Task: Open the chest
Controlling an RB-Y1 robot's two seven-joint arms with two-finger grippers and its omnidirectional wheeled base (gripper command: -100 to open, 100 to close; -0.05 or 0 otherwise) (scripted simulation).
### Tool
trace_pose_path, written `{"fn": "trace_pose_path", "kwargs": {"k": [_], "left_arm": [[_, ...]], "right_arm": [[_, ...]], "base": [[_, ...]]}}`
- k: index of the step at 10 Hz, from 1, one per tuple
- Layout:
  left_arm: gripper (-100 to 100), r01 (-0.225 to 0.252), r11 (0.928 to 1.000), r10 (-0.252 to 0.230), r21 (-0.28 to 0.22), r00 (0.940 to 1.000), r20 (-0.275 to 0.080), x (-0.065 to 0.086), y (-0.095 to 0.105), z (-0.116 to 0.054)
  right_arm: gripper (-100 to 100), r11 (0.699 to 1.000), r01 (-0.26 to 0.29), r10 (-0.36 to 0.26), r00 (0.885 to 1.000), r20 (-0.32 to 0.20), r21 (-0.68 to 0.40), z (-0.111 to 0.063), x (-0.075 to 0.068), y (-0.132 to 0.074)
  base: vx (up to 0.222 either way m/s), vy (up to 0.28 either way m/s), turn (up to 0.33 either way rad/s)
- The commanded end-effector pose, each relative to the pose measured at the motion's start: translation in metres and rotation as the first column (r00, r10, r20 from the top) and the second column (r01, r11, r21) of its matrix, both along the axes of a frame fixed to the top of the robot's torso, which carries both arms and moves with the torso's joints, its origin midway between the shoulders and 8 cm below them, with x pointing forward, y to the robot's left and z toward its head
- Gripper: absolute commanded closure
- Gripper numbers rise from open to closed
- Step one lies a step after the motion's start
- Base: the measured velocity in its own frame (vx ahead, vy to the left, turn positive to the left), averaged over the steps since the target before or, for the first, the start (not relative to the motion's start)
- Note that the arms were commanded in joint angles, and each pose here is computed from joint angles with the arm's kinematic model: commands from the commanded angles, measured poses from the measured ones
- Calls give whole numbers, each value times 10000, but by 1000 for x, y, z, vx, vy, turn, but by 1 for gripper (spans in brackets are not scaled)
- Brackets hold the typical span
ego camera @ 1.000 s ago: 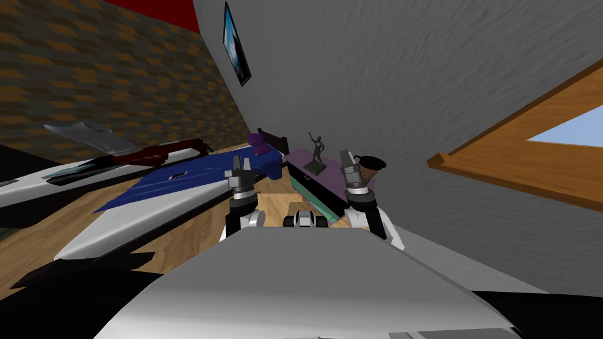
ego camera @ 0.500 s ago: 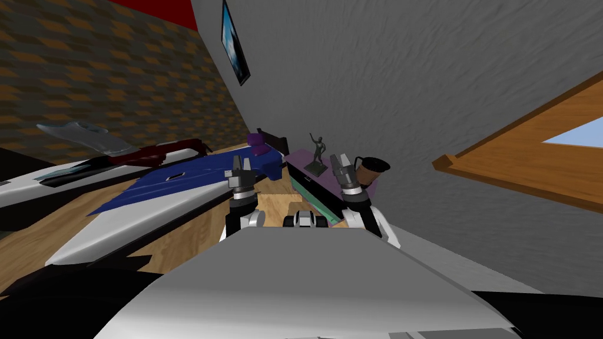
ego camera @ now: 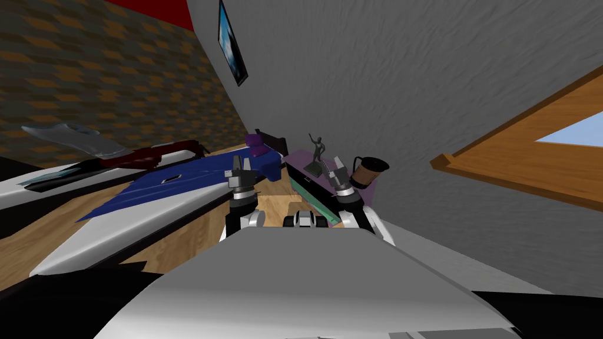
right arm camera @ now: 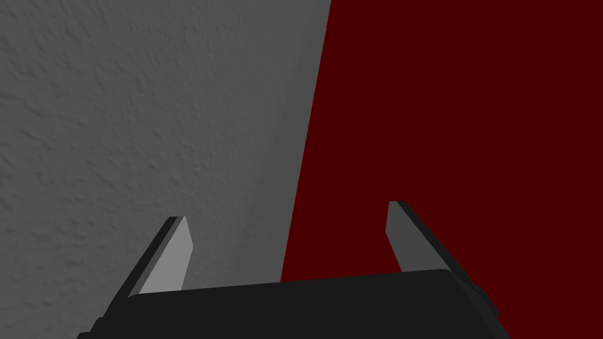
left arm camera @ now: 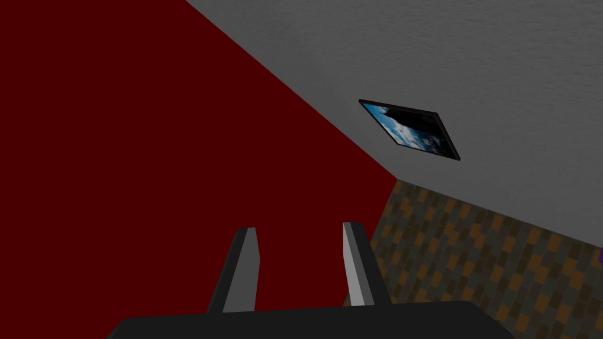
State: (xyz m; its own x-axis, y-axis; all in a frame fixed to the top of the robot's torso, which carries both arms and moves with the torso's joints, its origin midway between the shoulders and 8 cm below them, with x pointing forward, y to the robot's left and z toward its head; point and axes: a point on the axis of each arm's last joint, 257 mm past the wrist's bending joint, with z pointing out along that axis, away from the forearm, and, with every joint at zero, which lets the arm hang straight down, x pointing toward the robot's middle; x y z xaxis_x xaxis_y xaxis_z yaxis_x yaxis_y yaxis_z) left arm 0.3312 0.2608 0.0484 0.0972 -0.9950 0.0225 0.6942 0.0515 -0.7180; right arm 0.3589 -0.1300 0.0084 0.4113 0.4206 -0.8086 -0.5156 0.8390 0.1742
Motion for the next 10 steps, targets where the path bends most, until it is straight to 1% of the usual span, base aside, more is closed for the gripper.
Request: {"fn": "trace_pose_path", "kwargs": {"k": [1,2,3,4,5,6,7,8,9,10], "left_arm": [[0,0,10000,0,0,10000,0,0,0,0],[0,0,10000,0,0,10000,0,0,0,0],[0,0,10000,0,0,10000,0,0,0,0],[0,0,10000,0,0,10000,0,0,0,0],[0,0,10000,0,0,10000,0,0,0,0],[0,0,10000,0,0,10000,0,0,0,0],[0,1,10000,-1,0,10000,0,0,0,0],[0,0,10000,0,0,10000,0,0,0,0],[0,0,10000,0,0,10000,1,0,0,0],[0,1,10000,-1,0,10000,1,0,0,0]], "right_arm": [[-100,9971,342,-337,9994,79,-676,-7,2,4],[-100,9886,515,-520,9986,-2,-1418,-19,4,15],[-100,9853,640,-633,9980,94,-1584,-19,4,15],[-100,9718,727,-751,9972,-23,-2242,-33,6,25],[-100,9648,895,-892,9959,122,-2474,-33,6,25],[-100,9625,946,-934,9955,166,-2541,-33,6,25],[-100,9370,1089,-1104,9938,143,-3319,-49,8,35],[-100,9297,1213,-1197,9925,260,-3477,-49,8,35],[-100,9297,1213,-1197,9925,260,-3477,-49,8,35],[-100,8946,1343,-1356,9904,274,-4263,-65,9,44]], "base": [[7,7,-18],[23,25,-36],[20,20,-44],[11,11,-34],[8,9,-26],[14,17,30],[28,28,-72],[16,17,-52],[16,20,59],[19,18,-32]]}}
